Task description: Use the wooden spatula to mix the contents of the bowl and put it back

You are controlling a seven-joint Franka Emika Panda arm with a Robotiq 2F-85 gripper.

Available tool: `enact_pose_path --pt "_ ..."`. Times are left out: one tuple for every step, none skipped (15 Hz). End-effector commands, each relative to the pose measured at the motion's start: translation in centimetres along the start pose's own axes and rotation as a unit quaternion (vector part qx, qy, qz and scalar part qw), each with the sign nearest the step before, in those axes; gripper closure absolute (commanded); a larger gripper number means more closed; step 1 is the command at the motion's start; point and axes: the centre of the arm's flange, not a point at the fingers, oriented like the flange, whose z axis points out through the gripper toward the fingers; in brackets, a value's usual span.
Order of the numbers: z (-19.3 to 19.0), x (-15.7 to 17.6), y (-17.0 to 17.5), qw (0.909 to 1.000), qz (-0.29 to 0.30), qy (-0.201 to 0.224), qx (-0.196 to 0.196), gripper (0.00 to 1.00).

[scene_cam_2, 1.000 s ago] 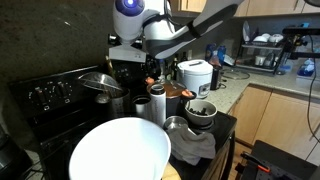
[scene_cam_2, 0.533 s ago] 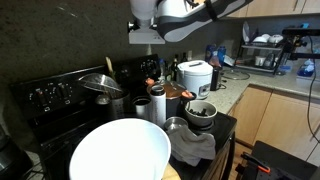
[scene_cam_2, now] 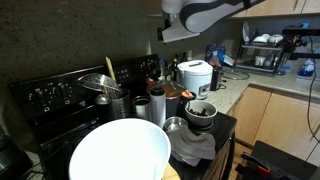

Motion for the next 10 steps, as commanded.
enact_pose_path --pt "-0.7 -3.2 5.2 0.998 -0.02 -0.053 -0.029 0.0" --pt "-0.6 -4.1 6.1 0.9967 -0.027 -0.066 -0.037 0.0" --pt "-0.7 -5.3 6.9 0.9952 -0.034 -0.08 -0.044 0.0" --pt "-0.7 -6.3 7.6 0.9938 -0.041 -0.091 -0.049 0.0" --pt "-0.9 -7.5 8.1 0.9921 -0.046 -0.104 -0.052 0.0" --pt "-1.0 -8.5 8.8 0.9906 -0.054 -0.114 -0.053 0.0" --pt "-1.2 -9.5 9.3 0.989 -0.058 -0.126 -0.053 0.0" --pt "-1.3 -10.5 9.9 0.9878 -0.059 -0.134 -0.052 0.0" --pt "-1.7 -11.3 10.1 0.9867 -0.062 -0.141 -0.052 0.0" --pt "-1.8 -12.1 10.6 0.9858 -0.064 -0.147 -0.051 0.0"
